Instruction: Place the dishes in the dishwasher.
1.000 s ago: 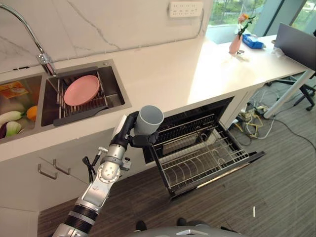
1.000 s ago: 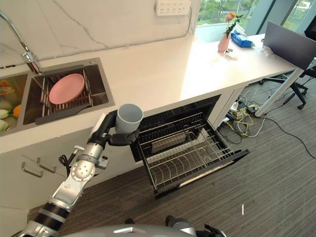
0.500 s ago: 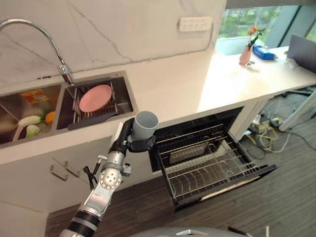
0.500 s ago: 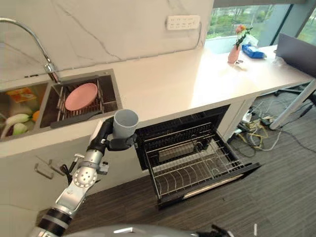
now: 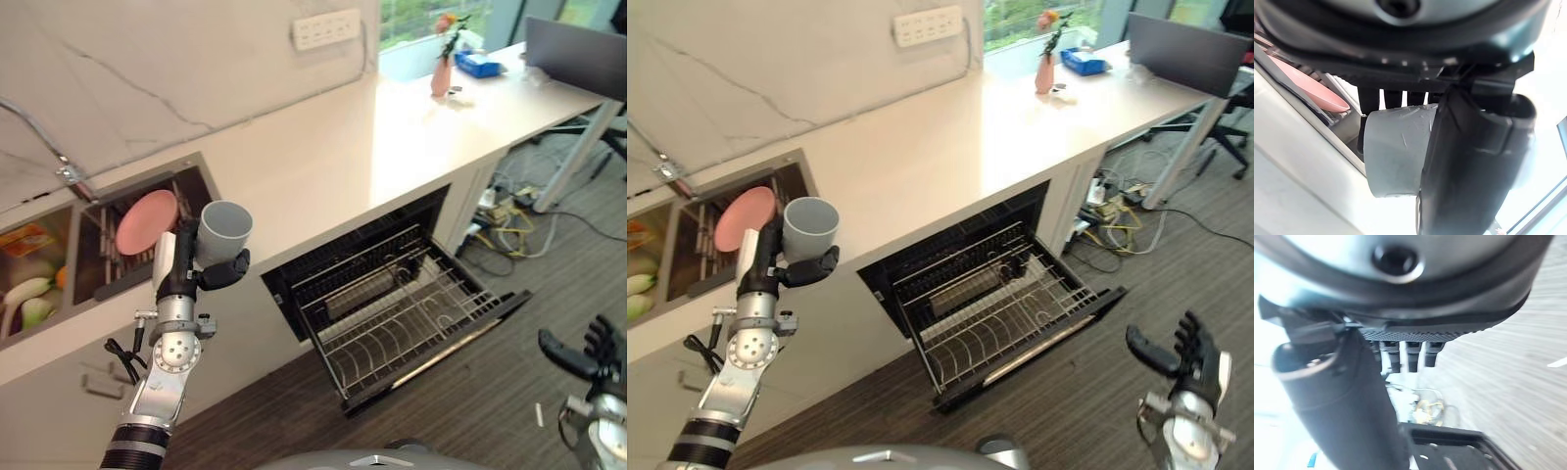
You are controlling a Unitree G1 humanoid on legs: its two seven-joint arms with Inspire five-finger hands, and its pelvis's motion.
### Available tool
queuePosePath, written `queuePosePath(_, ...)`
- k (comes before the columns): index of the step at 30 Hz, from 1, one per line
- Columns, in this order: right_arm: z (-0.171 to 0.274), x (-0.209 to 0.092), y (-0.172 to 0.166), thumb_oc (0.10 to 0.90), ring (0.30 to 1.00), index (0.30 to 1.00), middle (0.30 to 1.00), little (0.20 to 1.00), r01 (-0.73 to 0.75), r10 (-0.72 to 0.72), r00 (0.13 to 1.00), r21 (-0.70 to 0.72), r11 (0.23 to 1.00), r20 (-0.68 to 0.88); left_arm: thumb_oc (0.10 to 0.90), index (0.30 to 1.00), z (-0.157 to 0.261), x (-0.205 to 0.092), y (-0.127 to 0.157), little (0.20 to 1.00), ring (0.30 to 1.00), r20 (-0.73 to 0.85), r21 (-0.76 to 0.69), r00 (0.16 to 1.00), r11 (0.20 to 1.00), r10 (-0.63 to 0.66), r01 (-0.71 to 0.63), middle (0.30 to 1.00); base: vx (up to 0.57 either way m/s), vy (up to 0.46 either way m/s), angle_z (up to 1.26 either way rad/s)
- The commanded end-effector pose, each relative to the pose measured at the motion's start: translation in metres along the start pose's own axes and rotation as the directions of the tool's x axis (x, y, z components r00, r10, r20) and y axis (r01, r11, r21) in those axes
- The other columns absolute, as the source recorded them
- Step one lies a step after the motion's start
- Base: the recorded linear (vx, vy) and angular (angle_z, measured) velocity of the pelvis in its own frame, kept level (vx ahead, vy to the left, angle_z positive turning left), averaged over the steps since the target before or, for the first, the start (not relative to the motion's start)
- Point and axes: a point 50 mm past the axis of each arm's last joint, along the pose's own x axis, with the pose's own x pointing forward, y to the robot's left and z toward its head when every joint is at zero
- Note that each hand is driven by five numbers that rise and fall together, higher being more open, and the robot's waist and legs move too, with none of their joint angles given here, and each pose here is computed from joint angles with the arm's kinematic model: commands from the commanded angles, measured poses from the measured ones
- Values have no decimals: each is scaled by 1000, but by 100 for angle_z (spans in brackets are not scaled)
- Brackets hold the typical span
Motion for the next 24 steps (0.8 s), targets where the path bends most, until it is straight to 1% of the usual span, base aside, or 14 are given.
queuePosePath(1,100,-1,25,800,900,900,900,900,-64,77,880,-44,997,469,400,300,68,22,27,300,300,349,-68,924,987,159,-144,300,56,14,-17)
queuePosePath(3,128,-12,42,800,900,900,900,900,-157,127,798,0,988,589,400,300,76,22,22,300,300,375,-91,915,989,146,-120,300,44,15,-24)
queuePosePath(4,152,-26,64,800,900,900,900,900,-304,201,703,33,952,682,400,300,85,23,15,300,300,407,-107,906,991,115,-78,300,2,-4,-30)
queuePosePath(5,153,-26,64,800,900,900,900,900,-307,202,702,35,951,683,400,300,85,24,16,300,300,408,-106,906,991,116,-79,300,0,-6,-19)
queuePosePath(6,162,-33,76,800,900,900,900,900,-391,243,657,47,919,714,400,300,90,23,12,300,300,424,-118,900,992,101,-56,300,0,-1,-5)
queuePosePath(7,162,-33,76,800,900,900,900,900,-391,243,657,47,919,714,400,300,90,23,12,300,300,424,-118,900,992,101,-56,300,-3,-6,7)
queuePosePath(9,173,-50,108,800,900,900,900,900,-590,336,565,85,803,753,400,300,106,25,-6,300,300,471,-157,881,987,43,36,300,-9,-12,7)
queuePosePath(10,174,-50,108,800,900,900,900,900,-590,336,565,85,803,754,400,300,106,25,-6,300,300,471,-157,881,987,44,35,300,-21,-21,7)
queuePosePath(12,180,-63,134,800,900,900,900,900,-708,406,505,97,699,762,400,300,119,29,-27,300,300,501,-172,865,978,-13,115,300,-24,-22,10)
queuePosePath(14,182,-72,152,800,900,900,900,900,-771,447,470,107,628,761,400,300,130,32,-38,300,300,528,-177,849,973,-32,147,300,-22,-17,12)
queuePosePath(16,183,-72,152,800,900,900,900,900,-770,445,469,107,629,762,400,300,130,32,-38,300,300,530,-177,848,973,-30,145,300,-5,-8,9)
queuePosePath(17,185,-78,161,800,900,900,900,900,-797,462,449,110,594,765,400,300,136,34,-45,300,300,536,-186,844,971,-29,152,300,-2,-10,4)
queuePosePath(20,191,-80,168,800,900,900,900,900,-808,458,436,114,578,775,400,300,145,35,-55,300,300,554,-199,832,965,-35,173,300,-7,-5,5)
queuePosePath(24,192,-80,168,800,900,900,900,900,-808,457,436,114,578,775,400,300,145,35,-55,300,300,555,-199,831,965,-34,172,300,0,0,0)
